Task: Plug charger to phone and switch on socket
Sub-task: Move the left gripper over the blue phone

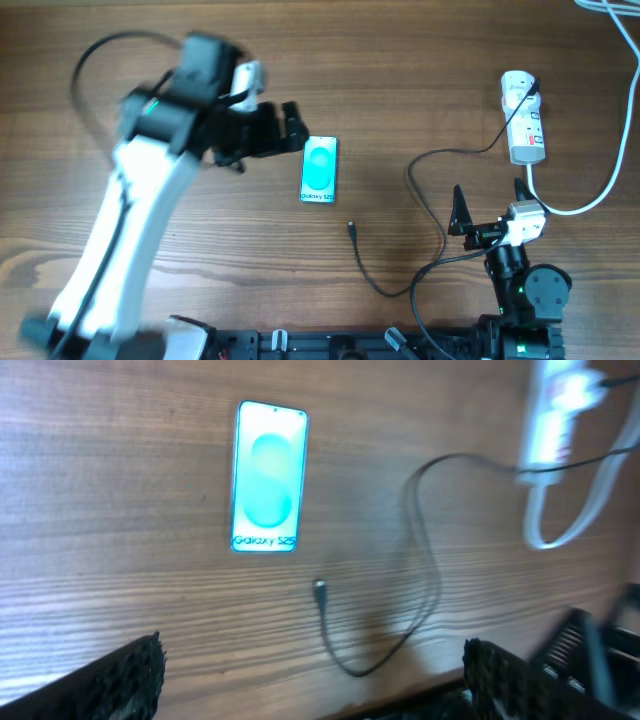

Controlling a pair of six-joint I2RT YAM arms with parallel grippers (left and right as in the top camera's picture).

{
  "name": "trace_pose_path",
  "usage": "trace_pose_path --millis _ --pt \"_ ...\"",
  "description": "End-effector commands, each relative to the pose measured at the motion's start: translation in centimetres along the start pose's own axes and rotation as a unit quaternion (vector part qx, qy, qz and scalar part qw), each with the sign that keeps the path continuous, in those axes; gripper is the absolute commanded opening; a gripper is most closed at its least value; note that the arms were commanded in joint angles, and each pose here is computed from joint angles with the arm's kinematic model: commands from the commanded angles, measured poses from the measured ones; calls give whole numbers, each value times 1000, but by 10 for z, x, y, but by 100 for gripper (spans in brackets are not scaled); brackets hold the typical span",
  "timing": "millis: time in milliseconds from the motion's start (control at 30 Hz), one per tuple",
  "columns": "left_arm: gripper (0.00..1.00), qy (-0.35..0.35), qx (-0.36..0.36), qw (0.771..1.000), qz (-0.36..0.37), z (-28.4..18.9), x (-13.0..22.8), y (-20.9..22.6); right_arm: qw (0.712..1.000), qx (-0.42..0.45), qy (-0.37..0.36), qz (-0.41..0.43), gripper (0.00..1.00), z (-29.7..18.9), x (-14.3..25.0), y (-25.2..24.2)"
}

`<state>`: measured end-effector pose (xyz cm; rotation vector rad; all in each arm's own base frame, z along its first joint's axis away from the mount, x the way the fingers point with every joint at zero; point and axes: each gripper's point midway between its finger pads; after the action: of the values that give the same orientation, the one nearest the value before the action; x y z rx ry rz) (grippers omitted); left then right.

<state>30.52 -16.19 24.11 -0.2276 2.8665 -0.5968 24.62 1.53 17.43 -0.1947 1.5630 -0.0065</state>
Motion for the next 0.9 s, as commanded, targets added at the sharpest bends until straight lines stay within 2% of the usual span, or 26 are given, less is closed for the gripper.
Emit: trace_pose_path --millis 0,67,267,467,867 --pt "100 31 -111 993 11 37 -13 1 1000 2 -2 2 100 0 -1 0" --pt "100 56 -143 988 16 67 -12 3 1000 2 -2 2 100 0 -1 0" --pt "100 99 -166 980 36 138 -7 -2 1000 2 -2 2 100 0 -1 0" --pt "100 119 -181 976 37 179 -9 8 1000 2 -2 2 100 0 -1 0" --pt "100 146 -193 969 60 231 -7 24 1000 2 -2 2 100 0 -1 0"
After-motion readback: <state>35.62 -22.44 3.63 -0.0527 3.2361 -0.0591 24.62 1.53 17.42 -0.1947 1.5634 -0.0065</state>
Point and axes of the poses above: each gripper's point midway between its finger pads, its own z axis out along the fingers, its own y axis along the line the jaws close on, x = y × z, and after that the axes turned 6 degrees about -z, right-handed
